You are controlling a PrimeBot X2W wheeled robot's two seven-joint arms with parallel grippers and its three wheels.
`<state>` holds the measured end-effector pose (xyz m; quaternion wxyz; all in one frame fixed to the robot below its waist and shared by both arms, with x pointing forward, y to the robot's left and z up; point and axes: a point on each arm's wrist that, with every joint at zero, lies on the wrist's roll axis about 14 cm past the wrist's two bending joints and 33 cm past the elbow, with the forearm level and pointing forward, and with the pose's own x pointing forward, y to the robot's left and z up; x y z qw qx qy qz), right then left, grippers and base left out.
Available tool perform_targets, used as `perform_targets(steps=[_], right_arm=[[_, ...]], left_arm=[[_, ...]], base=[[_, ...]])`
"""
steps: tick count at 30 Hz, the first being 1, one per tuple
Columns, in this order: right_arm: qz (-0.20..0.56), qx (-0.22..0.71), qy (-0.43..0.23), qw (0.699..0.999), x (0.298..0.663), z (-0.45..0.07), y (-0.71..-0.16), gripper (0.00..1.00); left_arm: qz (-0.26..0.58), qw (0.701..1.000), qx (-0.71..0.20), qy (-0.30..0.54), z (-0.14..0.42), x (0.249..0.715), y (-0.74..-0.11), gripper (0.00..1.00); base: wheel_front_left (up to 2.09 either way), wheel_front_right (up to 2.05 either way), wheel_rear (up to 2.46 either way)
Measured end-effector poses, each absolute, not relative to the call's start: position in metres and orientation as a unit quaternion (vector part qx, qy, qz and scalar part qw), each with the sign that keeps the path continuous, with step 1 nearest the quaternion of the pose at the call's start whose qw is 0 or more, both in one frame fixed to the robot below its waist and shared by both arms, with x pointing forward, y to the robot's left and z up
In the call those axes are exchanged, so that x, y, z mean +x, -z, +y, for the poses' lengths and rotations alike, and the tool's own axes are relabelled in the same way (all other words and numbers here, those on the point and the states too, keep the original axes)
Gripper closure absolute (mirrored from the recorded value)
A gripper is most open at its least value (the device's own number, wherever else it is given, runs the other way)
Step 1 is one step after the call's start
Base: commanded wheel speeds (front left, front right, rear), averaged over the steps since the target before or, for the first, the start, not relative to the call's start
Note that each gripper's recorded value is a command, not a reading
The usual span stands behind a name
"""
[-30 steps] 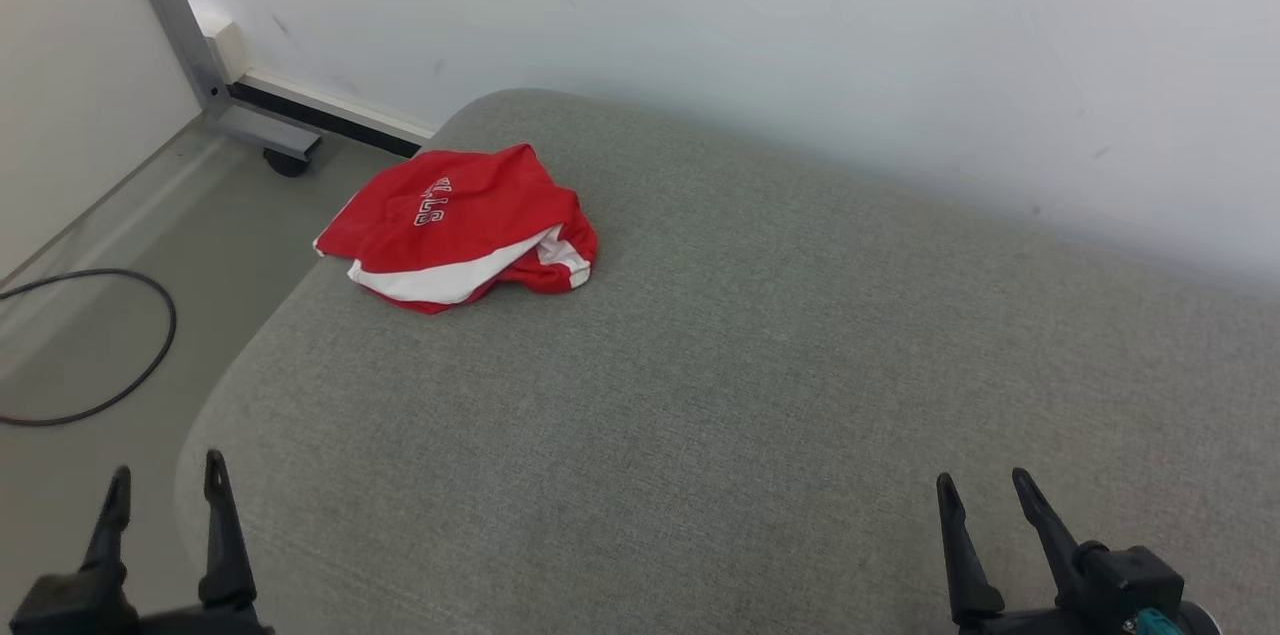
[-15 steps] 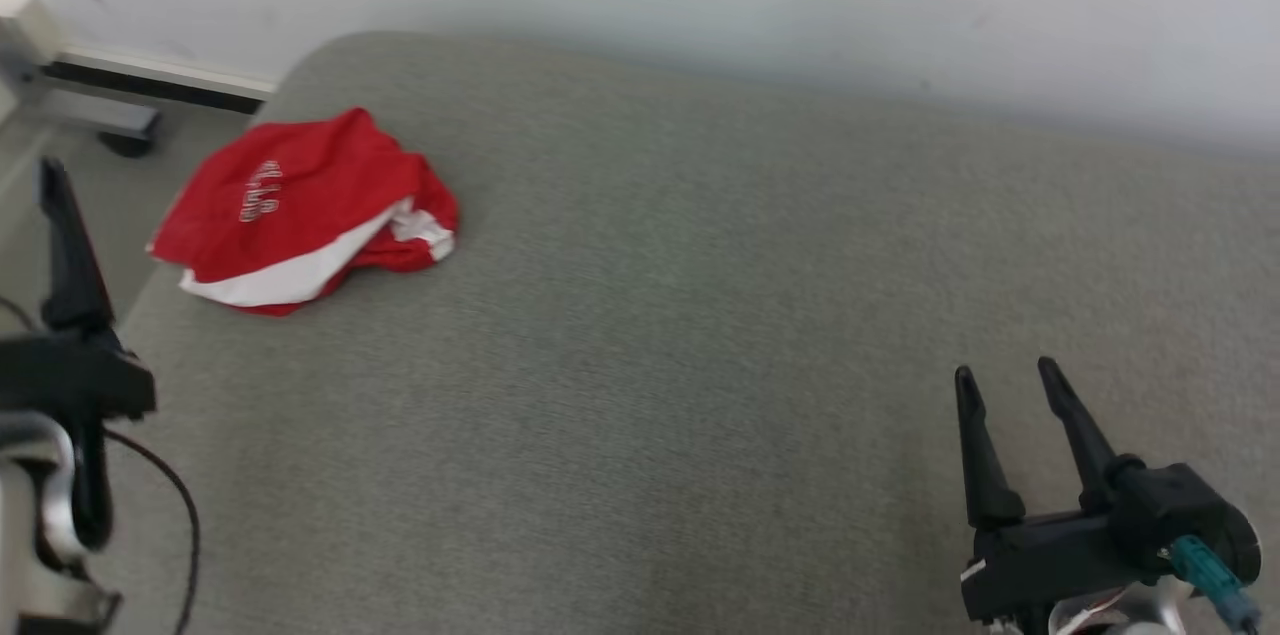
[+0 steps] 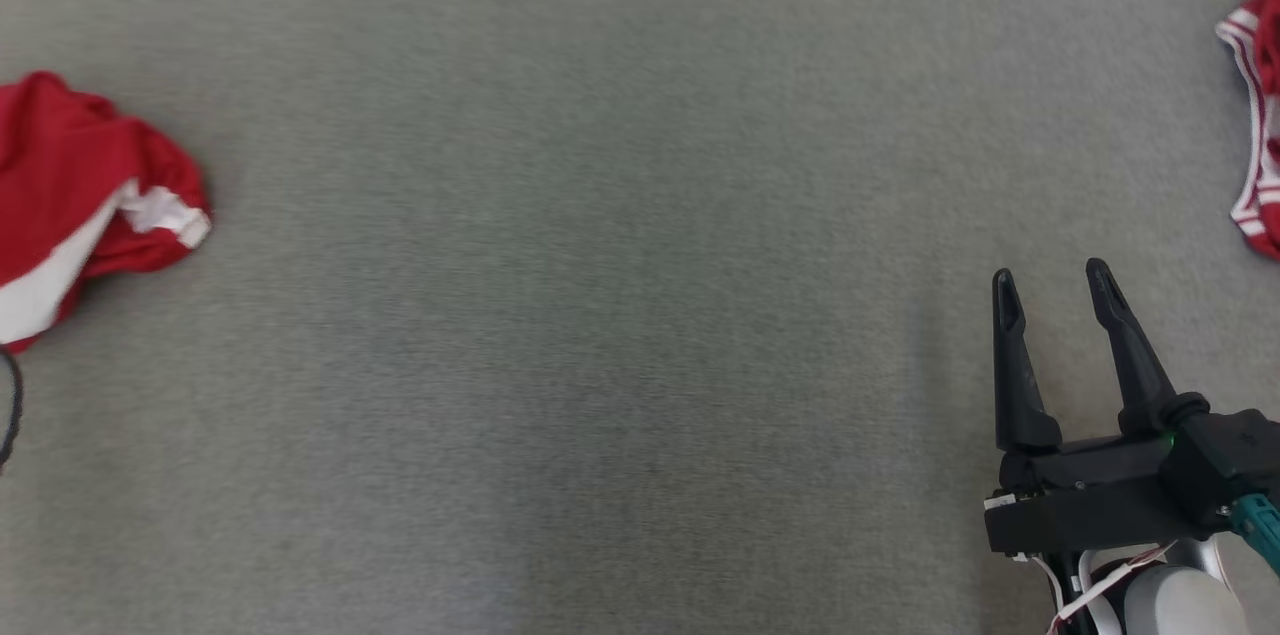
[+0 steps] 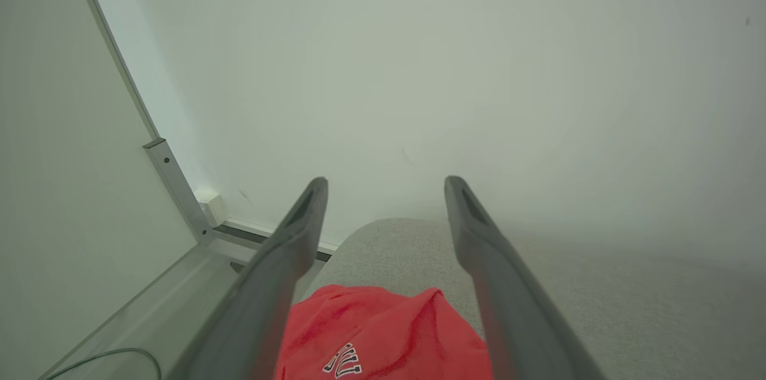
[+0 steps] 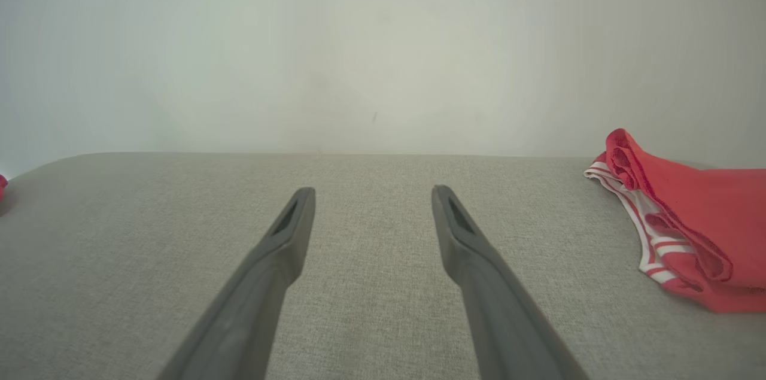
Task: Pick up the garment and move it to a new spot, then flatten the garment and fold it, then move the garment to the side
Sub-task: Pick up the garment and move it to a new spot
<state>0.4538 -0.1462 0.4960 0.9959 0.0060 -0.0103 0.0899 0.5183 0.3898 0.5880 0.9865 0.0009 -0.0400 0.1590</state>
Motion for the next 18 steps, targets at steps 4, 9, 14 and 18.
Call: perform_targets(steps=[4,9,14,18], right_arm=[[0.003,-0.002,-0.065,0.998,0.452,-0.165,-0.486,0.0],[0.021,-0.017,-0.033,0.999,0.449,-0.19,-0.474,0.0],[0.039,-0.03,-0.013,0.999,0.447,-0.206,-0.464,0.0],[0.05,-0.035,-0.008,0.998,0.446,-0.21,-0.458,0.0]], left_arm=[[0.033,0.988,0.005,-0.151,0.388,0.543,-0.54,0.0],[0.135,0.981,0.005,-0.141,0.381,0.558,-0.472,0.0],[0.261,0.957,-0.01,-0.128,0.367,0.557,-0.401,0.0],[0.317,0.939,-0.031,-0.13,0.363,0.556,-0.377,0.0]], base=[[0.0,0.0,0.0],[0.0,0.0,0.0],[0.0,0.0,0.0],[0.0,0.0,0.0]])
